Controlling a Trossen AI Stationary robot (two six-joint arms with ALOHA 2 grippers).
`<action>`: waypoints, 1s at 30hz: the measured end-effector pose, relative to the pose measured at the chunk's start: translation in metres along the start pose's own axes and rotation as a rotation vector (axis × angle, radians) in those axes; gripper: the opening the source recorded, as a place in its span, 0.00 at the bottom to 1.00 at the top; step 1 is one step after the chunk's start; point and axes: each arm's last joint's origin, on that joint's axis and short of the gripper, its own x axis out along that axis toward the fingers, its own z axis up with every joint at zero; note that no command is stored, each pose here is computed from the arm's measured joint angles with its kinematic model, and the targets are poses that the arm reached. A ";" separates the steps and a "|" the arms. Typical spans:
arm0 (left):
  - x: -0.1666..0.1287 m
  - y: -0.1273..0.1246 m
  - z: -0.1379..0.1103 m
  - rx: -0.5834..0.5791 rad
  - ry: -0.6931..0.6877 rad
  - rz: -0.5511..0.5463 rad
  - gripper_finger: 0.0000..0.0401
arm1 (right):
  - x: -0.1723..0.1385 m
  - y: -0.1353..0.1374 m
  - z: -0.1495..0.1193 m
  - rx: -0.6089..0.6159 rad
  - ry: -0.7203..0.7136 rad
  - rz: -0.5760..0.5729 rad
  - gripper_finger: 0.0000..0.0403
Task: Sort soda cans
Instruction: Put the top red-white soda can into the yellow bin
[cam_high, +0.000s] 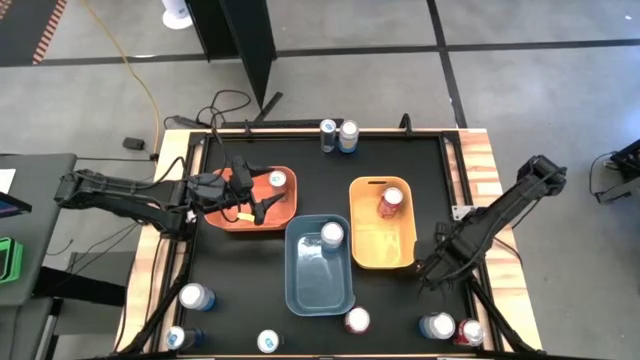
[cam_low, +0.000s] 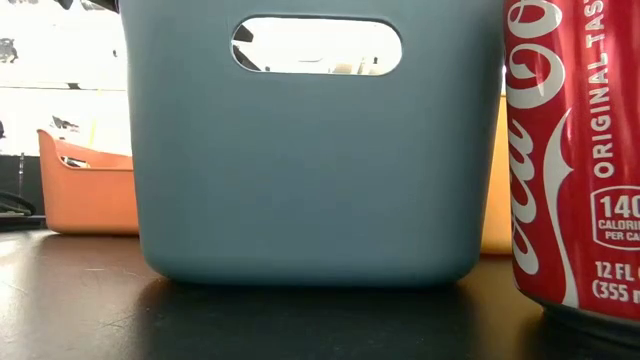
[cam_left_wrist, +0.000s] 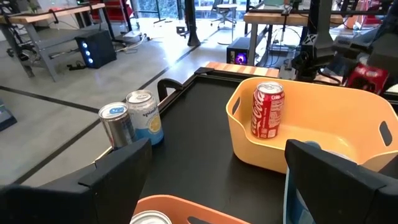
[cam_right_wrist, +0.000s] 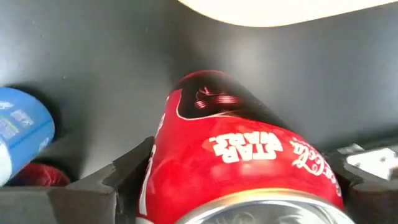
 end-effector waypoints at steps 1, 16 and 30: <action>0.000 0.000 0.000 0.000 0.000 0.000 0.91 | -0.006 -0.001 0.000 0.000 0.005 -0.005 0.79; 0.000 0.000 0.002 -0.004 -0.018 -0.001 0.91 | -0.117 -0.022 0.012 0.047 -0.229 0.120 0.79; 0.000 0.000 0.003 0.019 -0.026 0.000 0.91 | -0.101 -0.085 0.124 0.030 -0.311 -0.103 0.79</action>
